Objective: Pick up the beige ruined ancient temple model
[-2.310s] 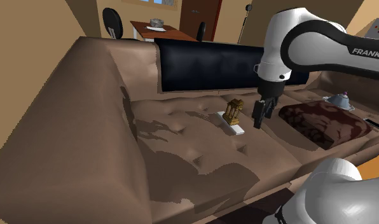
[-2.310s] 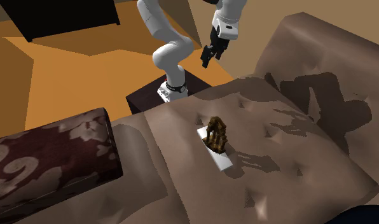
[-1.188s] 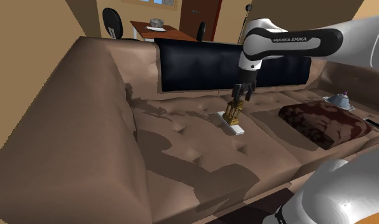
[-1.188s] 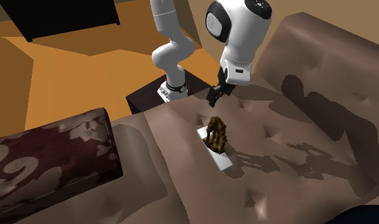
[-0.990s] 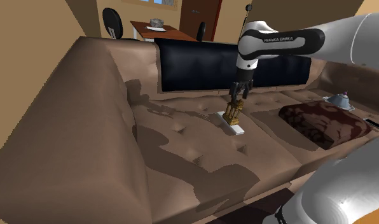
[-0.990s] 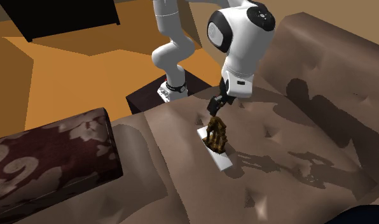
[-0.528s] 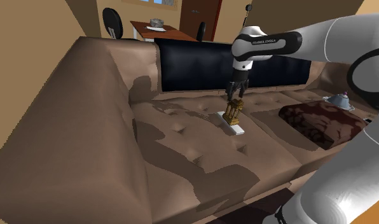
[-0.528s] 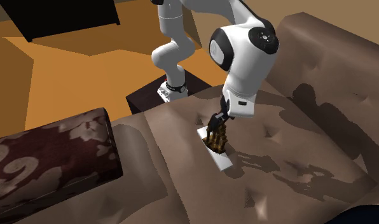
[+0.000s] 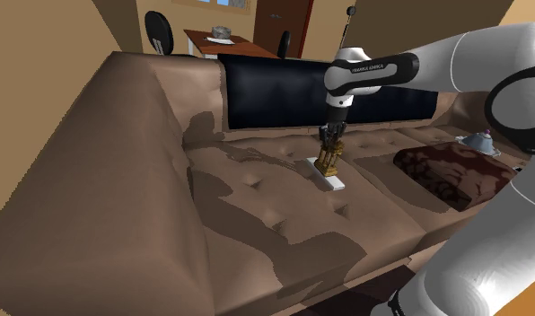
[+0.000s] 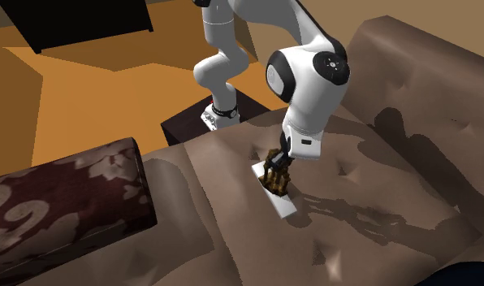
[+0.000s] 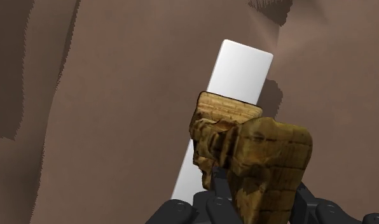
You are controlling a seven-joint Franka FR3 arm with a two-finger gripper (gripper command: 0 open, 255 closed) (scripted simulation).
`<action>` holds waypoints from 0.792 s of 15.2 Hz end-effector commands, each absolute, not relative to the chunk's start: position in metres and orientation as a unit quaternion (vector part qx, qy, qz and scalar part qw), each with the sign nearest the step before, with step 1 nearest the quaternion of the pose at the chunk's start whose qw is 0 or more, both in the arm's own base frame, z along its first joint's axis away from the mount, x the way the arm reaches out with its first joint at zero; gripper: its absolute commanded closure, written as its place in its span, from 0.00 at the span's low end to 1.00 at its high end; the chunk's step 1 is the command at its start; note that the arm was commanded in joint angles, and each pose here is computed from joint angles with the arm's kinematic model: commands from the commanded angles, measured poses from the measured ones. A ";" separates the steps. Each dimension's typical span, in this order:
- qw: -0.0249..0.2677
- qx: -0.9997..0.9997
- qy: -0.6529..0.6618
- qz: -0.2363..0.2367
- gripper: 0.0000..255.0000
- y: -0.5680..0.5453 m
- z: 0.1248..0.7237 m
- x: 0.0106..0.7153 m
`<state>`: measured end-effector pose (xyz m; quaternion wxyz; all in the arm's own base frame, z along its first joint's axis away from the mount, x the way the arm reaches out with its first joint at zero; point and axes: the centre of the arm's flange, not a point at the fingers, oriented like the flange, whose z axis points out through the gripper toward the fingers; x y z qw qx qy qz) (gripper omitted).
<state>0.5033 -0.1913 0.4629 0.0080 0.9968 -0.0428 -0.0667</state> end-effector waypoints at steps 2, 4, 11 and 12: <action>0.008 0.997 -0.043 -0.067 1.00 -0.191 0.462 0.503; 0.008 0.997 -0.043 -0.067 1.00 -0.191 0.462 0.503; 0.008 0.997 -0.043 -0.067 1.00 -0.191 0.478 0.504; 0.008 0.997 -0.043 -0.067 1.00 -0.191 0.484 0.504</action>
